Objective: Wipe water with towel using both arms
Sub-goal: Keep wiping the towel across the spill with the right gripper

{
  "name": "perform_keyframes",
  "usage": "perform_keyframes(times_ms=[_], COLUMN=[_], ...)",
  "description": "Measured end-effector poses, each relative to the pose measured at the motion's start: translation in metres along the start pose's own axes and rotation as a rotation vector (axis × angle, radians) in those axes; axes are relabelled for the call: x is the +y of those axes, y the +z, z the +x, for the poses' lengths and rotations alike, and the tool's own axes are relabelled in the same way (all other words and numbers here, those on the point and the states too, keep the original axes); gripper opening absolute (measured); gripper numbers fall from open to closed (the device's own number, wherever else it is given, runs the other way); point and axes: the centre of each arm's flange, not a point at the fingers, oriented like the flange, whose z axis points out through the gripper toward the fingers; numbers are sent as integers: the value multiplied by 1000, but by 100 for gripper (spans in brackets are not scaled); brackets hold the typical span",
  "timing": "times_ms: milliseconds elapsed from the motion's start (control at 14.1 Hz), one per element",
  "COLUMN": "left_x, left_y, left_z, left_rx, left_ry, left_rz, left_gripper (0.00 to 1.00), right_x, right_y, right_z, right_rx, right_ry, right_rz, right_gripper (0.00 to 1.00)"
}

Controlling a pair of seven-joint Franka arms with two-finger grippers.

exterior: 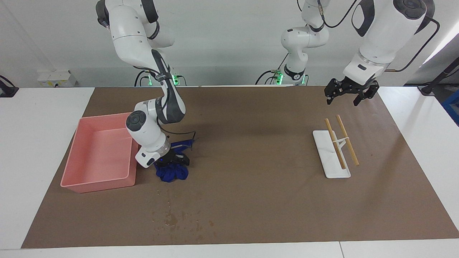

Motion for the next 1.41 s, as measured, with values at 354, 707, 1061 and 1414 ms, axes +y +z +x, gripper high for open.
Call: perform_keyframes(times_ms=[354, 707, 1061, 1414], left_x=[0, 0, 0, 0], left_y=[0, 0, 0, 0], left_z=[0, 0, 0, 0], left_rx=[0, 0, 0, 0], left_ry=[0, 0, 0, 0], left_rz=[0, 0, 0, 0], left_gripper=[100, 100, 100, 100], right_x=[8, -4, -10, -41], right_y=[-7, 11, 13, 14], right_z=[24, 46, 48, 43], right_rx=[144, 206, 144, 20], right_ry=[-128, -174, -53, 299], right_rz=[-78, -83, -23, 174], right_gripper=[7, 7, 7, 7])
